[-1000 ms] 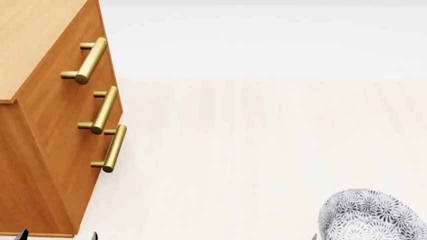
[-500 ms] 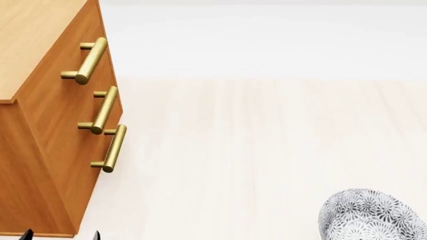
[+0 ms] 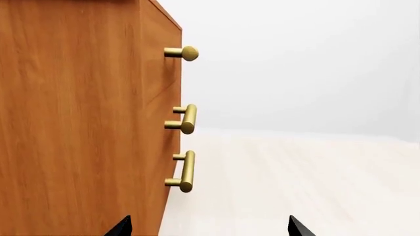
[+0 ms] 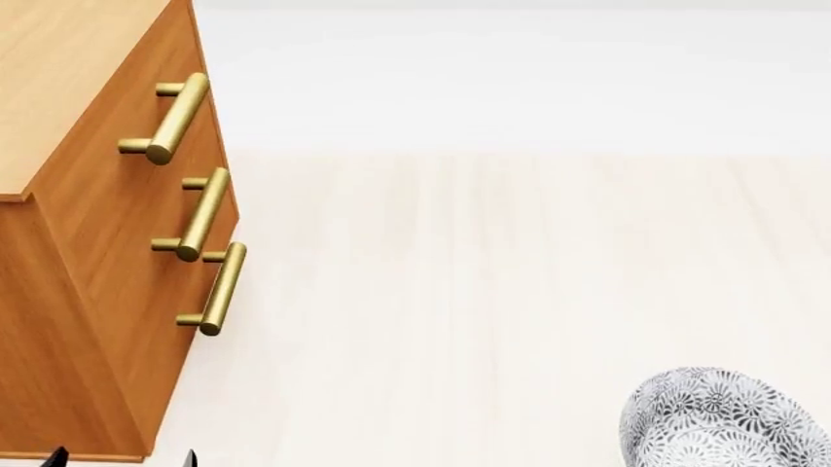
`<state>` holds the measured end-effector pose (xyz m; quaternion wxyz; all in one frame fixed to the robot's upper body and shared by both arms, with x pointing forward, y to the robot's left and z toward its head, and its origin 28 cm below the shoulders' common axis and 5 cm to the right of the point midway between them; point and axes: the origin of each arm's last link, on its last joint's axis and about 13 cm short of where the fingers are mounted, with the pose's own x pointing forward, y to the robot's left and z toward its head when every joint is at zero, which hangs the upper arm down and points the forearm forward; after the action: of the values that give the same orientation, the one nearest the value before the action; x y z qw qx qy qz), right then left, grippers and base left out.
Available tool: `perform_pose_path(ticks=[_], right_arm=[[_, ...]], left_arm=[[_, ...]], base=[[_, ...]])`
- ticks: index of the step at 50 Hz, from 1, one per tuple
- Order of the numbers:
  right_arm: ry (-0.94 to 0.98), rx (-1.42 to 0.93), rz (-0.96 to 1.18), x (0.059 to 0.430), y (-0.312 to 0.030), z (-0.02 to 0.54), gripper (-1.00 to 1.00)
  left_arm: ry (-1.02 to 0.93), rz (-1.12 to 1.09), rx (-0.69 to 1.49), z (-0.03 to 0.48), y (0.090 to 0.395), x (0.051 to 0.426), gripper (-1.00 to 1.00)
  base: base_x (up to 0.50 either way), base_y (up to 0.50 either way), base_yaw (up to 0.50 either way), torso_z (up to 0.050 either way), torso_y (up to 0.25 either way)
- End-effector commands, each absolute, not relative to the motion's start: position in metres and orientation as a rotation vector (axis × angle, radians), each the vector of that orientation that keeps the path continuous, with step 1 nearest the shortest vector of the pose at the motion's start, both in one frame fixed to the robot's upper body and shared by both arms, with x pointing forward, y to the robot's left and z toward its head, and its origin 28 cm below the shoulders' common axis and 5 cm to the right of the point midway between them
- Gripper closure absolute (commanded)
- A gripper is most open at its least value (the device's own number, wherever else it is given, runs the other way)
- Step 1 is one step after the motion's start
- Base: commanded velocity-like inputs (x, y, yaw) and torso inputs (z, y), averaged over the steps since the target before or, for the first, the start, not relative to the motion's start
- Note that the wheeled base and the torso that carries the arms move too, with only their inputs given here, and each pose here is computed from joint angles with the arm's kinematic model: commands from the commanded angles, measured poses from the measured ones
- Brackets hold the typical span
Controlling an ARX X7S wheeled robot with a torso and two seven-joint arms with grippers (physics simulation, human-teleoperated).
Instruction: Put the bowl on top of the cabinet.
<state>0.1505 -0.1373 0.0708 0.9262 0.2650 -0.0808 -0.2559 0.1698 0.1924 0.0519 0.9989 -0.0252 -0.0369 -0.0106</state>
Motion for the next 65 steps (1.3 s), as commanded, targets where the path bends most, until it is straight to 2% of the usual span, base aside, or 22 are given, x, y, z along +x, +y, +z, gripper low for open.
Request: perform_pose_path(ticks=[1, 9, 27, 65], right_arm=[[-0.154, 0.648, -0.603, 0.15, -0.145, 0.067, -1.0], [-0.07, 0.678, -0.64, 0.156, -0.148, 0.063, -1.0], [0.034, 0.67, -0.579, 0.173, -0.148, 0.058, -1.0], [0.168, 0.644, -0.567, 0.209, -0.152, 0.043, -1.0]], left_arm=[[-0.07, -0.023, -0.052, 0.052, 0.192, 0.17, -1.0], [-0.07, -0.024, -0.054, 0.052, 0.192, 0.17, -1.0], [-0.059, -0.038, -0.05, 0.05, 0.191, 0.171, -1.0], [-0.058, -0.035, -0.039, 0.05, 0.191, 0.172, -1.0]], base=[[0.0, 0.0, 0.0, 0.0, 0.0], [0.0, 0.0, 0.0, 0.0, 0.0], [0.0, 0.0, 0.0, 0.0, 0.0], [0.0, 0.0, 0.0, 0.0, 0.0]])
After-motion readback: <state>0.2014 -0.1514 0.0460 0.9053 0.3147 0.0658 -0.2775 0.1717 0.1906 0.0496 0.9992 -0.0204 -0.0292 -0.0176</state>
